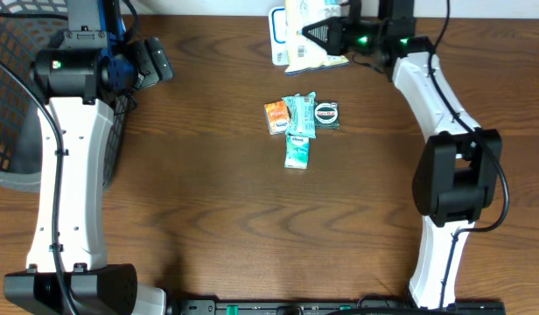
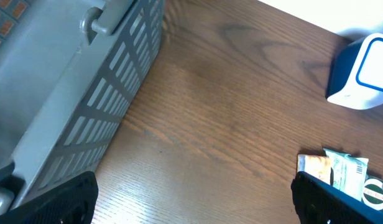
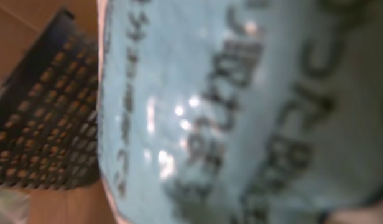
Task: Scan the item barcode
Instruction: 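Hold the wipes pack barcode up to the scanner window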
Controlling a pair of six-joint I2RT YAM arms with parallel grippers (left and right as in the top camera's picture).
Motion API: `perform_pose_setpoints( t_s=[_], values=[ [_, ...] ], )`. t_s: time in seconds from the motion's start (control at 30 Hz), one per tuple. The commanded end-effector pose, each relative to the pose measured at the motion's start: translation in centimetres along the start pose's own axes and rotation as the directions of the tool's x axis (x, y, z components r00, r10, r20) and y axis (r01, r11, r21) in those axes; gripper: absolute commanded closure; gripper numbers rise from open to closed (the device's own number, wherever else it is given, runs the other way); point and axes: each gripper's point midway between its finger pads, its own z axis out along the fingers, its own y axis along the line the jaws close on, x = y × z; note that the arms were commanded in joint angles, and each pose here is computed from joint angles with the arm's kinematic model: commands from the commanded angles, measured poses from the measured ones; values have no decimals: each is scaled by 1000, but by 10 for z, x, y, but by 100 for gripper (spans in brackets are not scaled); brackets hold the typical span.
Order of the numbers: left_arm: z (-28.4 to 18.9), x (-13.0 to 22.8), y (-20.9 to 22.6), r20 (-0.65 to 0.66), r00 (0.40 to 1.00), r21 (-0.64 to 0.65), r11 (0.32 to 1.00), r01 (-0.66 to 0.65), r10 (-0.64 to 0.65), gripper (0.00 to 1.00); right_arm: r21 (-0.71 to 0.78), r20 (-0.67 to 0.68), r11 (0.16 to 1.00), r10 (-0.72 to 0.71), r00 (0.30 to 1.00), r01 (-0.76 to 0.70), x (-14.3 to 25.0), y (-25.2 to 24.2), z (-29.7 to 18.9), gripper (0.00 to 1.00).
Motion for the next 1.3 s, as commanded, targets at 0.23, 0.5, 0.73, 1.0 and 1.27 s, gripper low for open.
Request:
perform_pose_setpoints(
  t_s=[0.23,0.5,0.73,1.0,1.27],
  values=[
    [-1,-1,2,6,1000,-15,1000,1,-1,2,542,55,839,-100,993,54,-20,-75,-24,99],
    [-1,-1,2,6,1000,-15,1000,1,-1,2,875,-274,263,-420,865,406,-45,-83,-49,99],
    [-1,-1,2,6,1000,-15,1000,1,-1,3,772,-442,70,-654,614,631,-71,-42,-3,99],
    [-1,-1,2,6,1000,-15,1000,1,-1,2,701,-536,-74,-712,455,709,-56,-60,40,99],
    [-1,-1,2,6,1000,-15,1000,1,-1,2,688,-537,-171,-773,337,705,-57,-32,68,99]
  ],
)
